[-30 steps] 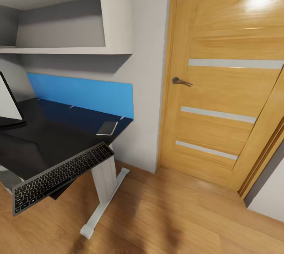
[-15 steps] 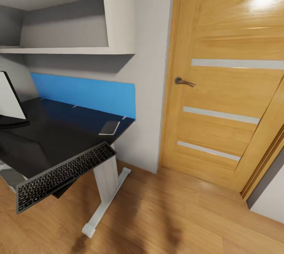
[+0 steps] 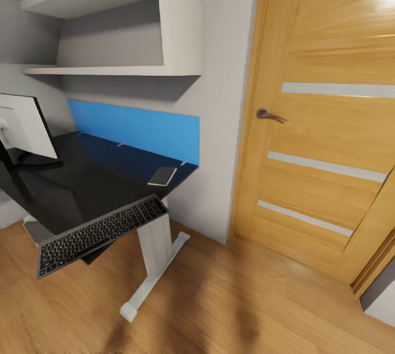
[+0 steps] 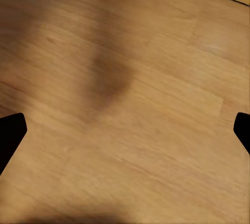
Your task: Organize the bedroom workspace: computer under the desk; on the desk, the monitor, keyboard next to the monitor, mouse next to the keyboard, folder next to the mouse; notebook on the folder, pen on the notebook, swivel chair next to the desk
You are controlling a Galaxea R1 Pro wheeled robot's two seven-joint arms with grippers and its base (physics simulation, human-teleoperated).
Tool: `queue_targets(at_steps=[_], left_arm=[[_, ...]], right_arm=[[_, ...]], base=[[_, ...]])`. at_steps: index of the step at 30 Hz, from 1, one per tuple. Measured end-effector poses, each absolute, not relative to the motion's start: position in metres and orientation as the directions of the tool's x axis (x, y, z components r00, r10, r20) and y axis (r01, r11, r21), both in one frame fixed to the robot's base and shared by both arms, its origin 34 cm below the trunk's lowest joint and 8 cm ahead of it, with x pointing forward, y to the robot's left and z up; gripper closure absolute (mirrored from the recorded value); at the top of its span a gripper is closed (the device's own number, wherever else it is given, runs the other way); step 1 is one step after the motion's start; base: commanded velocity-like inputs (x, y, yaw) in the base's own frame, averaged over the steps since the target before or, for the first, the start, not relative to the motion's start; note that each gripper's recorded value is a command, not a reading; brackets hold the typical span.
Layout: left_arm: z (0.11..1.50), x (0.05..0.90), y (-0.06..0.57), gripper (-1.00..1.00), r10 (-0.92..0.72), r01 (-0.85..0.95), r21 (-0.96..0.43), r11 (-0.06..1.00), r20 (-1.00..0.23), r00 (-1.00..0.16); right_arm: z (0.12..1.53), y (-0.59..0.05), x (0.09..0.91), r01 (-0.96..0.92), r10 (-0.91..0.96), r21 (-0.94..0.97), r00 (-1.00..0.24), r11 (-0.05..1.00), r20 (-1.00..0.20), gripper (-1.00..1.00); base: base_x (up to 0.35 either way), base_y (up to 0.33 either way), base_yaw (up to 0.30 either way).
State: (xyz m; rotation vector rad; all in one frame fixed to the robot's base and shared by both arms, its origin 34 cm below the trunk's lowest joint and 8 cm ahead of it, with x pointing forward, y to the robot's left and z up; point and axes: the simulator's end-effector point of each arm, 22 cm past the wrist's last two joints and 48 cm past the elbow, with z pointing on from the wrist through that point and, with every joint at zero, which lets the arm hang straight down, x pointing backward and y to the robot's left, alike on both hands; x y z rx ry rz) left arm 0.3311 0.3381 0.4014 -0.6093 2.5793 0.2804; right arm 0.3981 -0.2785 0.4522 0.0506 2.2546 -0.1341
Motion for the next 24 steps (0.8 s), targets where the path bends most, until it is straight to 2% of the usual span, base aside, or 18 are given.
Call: queue_targets(at_steps=[24], left_arm=[[0.4016,0.3309,0.3401,-1.0,-0.371,-0.469,0.089,0.879,-0.49,-0.789]], right_arm=[[0.4523,-0.2779,0.3982,0.081,-0.01,-0.079,-0.634,0.994,-0.773,-1.0]], base=[[-0.001,-0.023,0.249]])
